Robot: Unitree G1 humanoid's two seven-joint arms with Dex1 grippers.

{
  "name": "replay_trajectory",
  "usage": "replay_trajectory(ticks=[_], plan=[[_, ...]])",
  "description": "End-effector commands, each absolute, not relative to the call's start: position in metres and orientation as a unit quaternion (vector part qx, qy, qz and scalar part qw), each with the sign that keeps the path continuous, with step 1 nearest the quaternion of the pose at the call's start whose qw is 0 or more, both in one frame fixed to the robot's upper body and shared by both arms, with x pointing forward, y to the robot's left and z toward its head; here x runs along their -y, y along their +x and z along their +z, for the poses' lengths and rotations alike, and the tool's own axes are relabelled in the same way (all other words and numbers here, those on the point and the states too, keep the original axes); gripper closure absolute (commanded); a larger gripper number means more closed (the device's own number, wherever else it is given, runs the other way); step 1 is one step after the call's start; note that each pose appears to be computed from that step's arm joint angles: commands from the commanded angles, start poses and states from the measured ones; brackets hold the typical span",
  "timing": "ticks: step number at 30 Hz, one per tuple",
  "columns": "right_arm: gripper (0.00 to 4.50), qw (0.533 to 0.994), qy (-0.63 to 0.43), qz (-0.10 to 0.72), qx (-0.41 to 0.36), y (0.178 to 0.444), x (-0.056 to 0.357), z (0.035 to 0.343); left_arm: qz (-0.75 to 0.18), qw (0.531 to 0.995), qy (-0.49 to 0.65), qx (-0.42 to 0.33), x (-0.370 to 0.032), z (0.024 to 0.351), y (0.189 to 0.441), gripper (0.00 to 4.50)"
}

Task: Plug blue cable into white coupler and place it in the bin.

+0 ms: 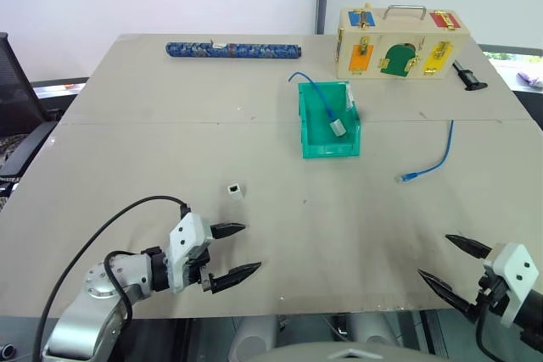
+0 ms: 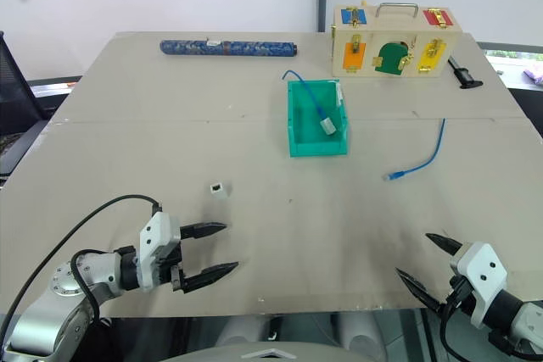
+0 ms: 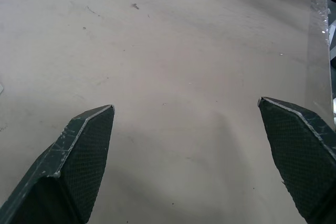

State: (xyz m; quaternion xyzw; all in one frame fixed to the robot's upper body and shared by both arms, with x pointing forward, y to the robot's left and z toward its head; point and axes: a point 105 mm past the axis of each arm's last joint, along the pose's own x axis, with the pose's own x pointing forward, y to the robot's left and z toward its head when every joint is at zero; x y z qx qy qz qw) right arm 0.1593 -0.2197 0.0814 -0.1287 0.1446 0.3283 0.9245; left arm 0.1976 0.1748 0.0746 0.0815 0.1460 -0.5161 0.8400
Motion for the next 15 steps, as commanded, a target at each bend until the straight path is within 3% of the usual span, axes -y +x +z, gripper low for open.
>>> replay_trajectory(ticks=[1, 7, 15], plan=[[0.04, 0.927, -0.150, 0.325, -0.109, 0.170, 0.221, 0.101, -0.525, 0.839, 0.075, -0.120, -0.165, 0.090, 0.201, 0.00], [0.04, 0.925, -0.163, 0.332, -0.084, 0.209, 0.211, 0.131, -0.523, 0.849, 0.023, -0.076, -0.141, 0.124, 0.213, 0.00], [0.04, 0.846, -0.335, 0.386, -0.151, 0.270, 0.224, 0.141, -0.586, 0.805, 0.078, -0.055, -0.118, 0.134, 0.205, 0.00]])
